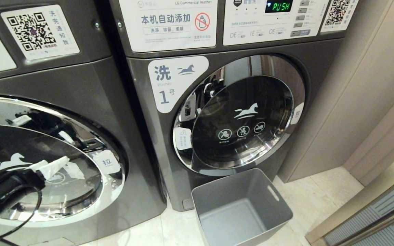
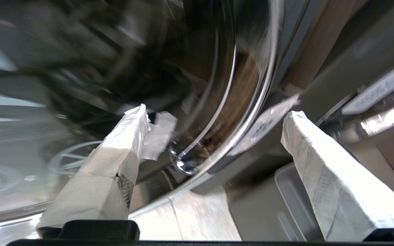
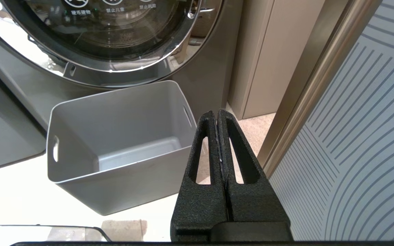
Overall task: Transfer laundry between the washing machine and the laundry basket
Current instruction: Open the lid of the washing machine
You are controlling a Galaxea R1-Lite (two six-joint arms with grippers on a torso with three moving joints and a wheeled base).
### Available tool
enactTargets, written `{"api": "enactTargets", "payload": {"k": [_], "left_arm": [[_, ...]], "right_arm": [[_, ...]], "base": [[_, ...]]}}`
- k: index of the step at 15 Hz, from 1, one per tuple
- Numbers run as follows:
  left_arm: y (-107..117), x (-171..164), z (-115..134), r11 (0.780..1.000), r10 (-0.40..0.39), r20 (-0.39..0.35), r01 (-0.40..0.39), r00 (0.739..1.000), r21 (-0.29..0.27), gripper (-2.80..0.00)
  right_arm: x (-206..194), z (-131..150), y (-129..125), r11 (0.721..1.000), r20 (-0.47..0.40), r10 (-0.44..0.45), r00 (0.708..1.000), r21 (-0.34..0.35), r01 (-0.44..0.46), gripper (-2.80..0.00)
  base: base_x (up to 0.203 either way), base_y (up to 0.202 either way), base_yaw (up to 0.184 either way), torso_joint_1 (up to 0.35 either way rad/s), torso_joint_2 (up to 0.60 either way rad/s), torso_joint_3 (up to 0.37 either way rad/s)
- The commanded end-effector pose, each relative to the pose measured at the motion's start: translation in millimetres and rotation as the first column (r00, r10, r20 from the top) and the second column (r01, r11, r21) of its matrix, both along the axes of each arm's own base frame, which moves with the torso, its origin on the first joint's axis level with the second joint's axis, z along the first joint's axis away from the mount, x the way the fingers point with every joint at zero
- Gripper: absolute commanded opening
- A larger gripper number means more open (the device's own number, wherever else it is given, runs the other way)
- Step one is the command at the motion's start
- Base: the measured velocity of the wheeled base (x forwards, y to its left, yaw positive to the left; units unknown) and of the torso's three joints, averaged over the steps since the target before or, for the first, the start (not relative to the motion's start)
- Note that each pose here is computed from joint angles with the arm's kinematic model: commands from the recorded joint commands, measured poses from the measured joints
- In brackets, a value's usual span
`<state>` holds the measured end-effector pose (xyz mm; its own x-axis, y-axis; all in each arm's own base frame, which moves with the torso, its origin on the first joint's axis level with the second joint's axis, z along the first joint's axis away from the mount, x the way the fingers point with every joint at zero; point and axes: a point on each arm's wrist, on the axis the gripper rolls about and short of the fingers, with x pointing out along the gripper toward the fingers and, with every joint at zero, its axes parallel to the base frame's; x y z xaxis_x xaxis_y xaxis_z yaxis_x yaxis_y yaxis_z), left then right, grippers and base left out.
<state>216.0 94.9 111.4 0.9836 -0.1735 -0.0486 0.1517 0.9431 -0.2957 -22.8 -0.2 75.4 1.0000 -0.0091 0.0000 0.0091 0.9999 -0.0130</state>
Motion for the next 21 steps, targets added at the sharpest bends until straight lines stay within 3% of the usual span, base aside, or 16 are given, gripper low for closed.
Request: {"api": "enactTargets", "payload": {"k": [1, 3, 5, 7, 9, 10, 12, 13, 14, 16, 18, 19, 20, 21], "left_arm": [[-7.8, -26.8, 23.9, 0.998, 0.039, 0.09, -0.042, 0.995, 0.04, 0.0], [-21.1, -59.9, 41.1, 0.99, 0.111, 0.173, -0.124, 0.979, 0.064, 0.0], [-37.8, -94.1, 65.9, 0.976, 0.155, 0.332, -0.197, 0.93, 0.097, 0.0], [-55.8, -129.3, 87.8, 0.955, 0.176, 0.506, -0.271, 0.844, 0.119, 0.0], [-74.0, -162.7, 107.6, 0.935, 0.148, 0.669, -0.323, 0.728, 0.145, 0.0], [-82.9, -177.3, 114.4, 0.927, 0.107, 0.728, -0.333, 0.678, 0.174, 0.0], [-96.8, -197.0, 122.2, 0.911, -0.03, 0.784, -0.305, 0.621, 0.277, 0.0], [-99.3, -199.4, 123.8, 0.914, -0.084, 0.784, -0.265, 0.616, 0.306, 0.0], [-99.9, -199.0, 124.0, 0.927, -0.109, 0.769, -0.215, 0.63, 0.307, 0.0], [-100.7, -198.4, 128.2, 0.946, -0.122, 0.697, -0.128, 0.707, 0.296, 0.0], [-102.6, -200.5, 132.8, 0.947, -0.16, 0.601, -0.051, 0.783, 0.317, 0.0], [-104.3, -205.4, 134.2, 0.932, -0.197, 0.585, -0.034, 0.787, 0.36, 0.0], [-104.3, -208.8, 134.8, 0.929, -0.173, 0.595, -0.07, 0.785, 0.364, 0.0], [-102.3, -208.4, 135.0, 0.929, -0.083, 0.609, -0.159, 0.789, 0.333, 0.0]], "right_arm": [[0.0, 0.1, 0.0, 1.0, 0.0, 0.0, 1.0, -0.001, 0.0, -2.8], [0.0, 0.1, 0.0, 1.0, 0.0, 0.0, 1.0, -0.001, 0.0, -2.8], [0.0, 0.1, 0.0, 1.0, 0.0, 0.001, 1.0, -0.001, -0.001, -2.8], [0.0, -0.1, 0.0, 1.0, -0.002, 0.0, 1.0, -0.001, 0.0, -2.8], [0.0, 0.1, 0.0, 1.0, 0.0, 0.0, 1.0, -0.001, 0.0, -2.8], [0.0, -0.1, 0.0, 1.0, -0.002, 0.0, 1.0, -0.001, 0.0, -2.8], [0.0, 0.1, 0.0, 1.0, 0.0, 0.0, 1.0, -0.001, 0.0, -2.8], [0.0, 0.1, 0.0, 1.0, 0.0, 0.0, 1.0, -0.001, 0.0, -2.8], [0.0, 0.1, 0.0, 1.0, 0.0, 0.0, 1.0, -0.001, 0.0, -2.8], [0.0, 0.0, 0.0, 1.0, -0.001, 0.0, 1.0, -0.001, 0.0, -2.8], [0.0, -0.1, 0.0, 1.0, -0.001, 0.0, 1.0, -0.001, 0.0, -2.8], [0.0, 0.1, 0.0, 1.0, 0.0, 0.0, 1.0, -0.001, 0.0, -2.8], [0.0, 0.1, 0.0, 1.0, 0.0, 0.0, 1.0, -0.001, 0.0, -2.8], [0.0, -0.1, 0.0, 1.0, -0.002, 0.0, 1.0, -0.001, 0.0, -2.8]], "base": [[0.0, 0.0, 0.0, 0.0, 0.0, 0.0], [0.0, 0.0, 0.0, 0.0, 0.0, 0.0], [0.0, 0.0, 0.0, 0.0, 0.0, 0.0], [0.0, 0.0, 0.0, 0.0, 0.0, 0.0], [0.0, 0.0, 0.0, 0.0, 0.0, 0.0], [0.0, 0.0, 0.0, 0.0, 0.0, 0.0], [0.0, 0.0, 0.0, 0.0, 0.0, 0.0], [0.0, 0.0, 0.0, 0.0, 0.0, 0.0], [0.0, 0.0, 0.0, 0.0, 0.0, 0.0], [0.0, 0.0, 0.0, 0.0, 0.0, 0.0], [0.0, 0.0, 0.0, 0.0, 0.0, 0.0], [0.0, 0.0, 0.0, 0.0, 0.0, 0.0], [0.0, 0.0, 0.0, 0.0, 0.0, 0.0], [0.0, 0.0, 0.0, 0.0, 0.0, 0.0]]}}
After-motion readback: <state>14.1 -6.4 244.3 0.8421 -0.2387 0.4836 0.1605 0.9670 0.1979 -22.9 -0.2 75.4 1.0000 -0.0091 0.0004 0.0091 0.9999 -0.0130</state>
